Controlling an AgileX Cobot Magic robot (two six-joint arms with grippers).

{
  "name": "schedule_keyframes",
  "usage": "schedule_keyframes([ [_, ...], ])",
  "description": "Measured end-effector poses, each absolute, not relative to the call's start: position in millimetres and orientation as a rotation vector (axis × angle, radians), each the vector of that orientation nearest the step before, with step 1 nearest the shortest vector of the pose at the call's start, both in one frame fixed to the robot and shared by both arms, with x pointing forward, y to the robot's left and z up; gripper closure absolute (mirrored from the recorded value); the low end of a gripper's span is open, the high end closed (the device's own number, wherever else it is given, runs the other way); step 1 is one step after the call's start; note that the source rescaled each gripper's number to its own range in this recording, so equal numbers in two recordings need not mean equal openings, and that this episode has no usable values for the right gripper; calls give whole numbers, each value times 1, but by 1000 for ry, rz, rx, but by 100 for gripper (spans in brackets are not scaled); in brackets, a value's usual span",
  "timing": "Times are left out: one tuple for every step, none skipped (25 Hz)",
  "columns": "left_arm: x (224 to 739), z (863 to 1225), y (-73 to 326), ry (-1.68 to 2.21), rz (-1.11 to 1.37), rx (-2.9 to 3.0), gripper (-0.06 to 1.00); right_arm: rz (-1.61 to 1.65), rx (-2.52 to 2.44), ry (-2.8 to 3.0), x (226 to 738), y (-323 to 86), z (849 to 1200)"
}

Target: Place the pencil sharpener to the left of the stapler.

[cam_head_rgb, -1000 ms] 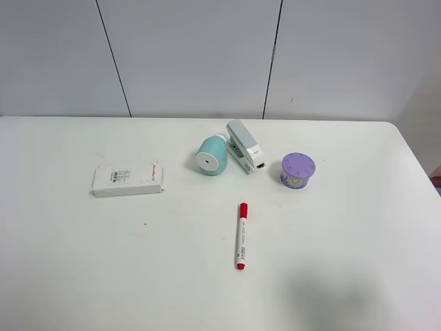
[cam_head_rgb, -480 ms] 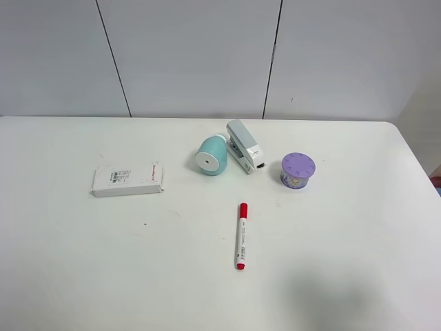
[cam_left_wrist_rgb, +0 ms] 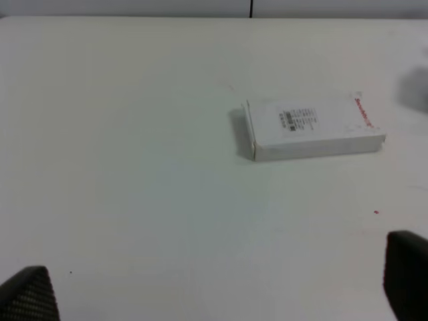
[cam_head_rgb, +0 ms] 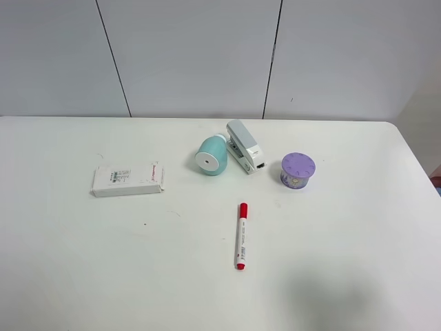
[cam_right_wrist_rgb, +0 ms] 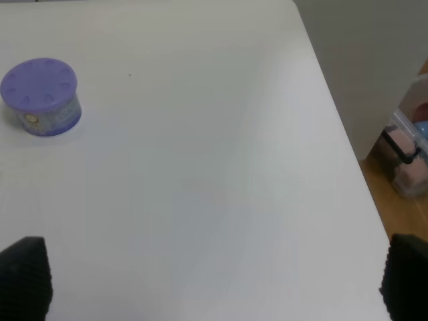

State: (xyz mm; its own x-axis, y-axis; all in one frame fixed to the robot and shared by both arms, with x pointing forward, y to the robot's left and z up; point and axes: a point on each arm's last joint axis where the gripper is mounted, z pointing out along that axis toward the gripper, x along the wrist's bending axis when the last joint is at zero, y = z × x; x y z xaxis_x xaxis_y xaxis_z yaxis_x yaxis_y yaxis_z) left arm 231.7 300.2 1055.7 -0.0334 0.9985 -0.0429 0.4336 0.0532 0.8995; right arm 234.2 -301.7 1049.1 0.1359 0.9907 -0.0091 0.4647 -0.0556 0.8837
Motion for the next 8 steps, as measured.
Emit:
schedule_keyframes([
  [232,1056,300,1573,942,1480,-6,854,1636,1435,234,-302,1049],
  [232,1056,300,1573,942,1481,-6,854,1636,1435,234,-302,1049],
  [232,1056,300,1573,942,1481,-6,854,1636,1435,234,-302,1049],
  [232,1056,300,1573,942,1481,-6,854,1636,1435,234,-302,1049],
  [232,1056,300,1573,942,1481,-6,854,1636,1435,234,-302,1049],
  [232,1056,300,1572,943,1482,-6,854,1636,1435,234,-302,1049],
  [232,1056,300,1571,943,1483,-6,854,1636,1435,234,-302,1049],
  [232,1056,300,1571,943,1483,-6,854,1636,1435,234,-302,1049],
])
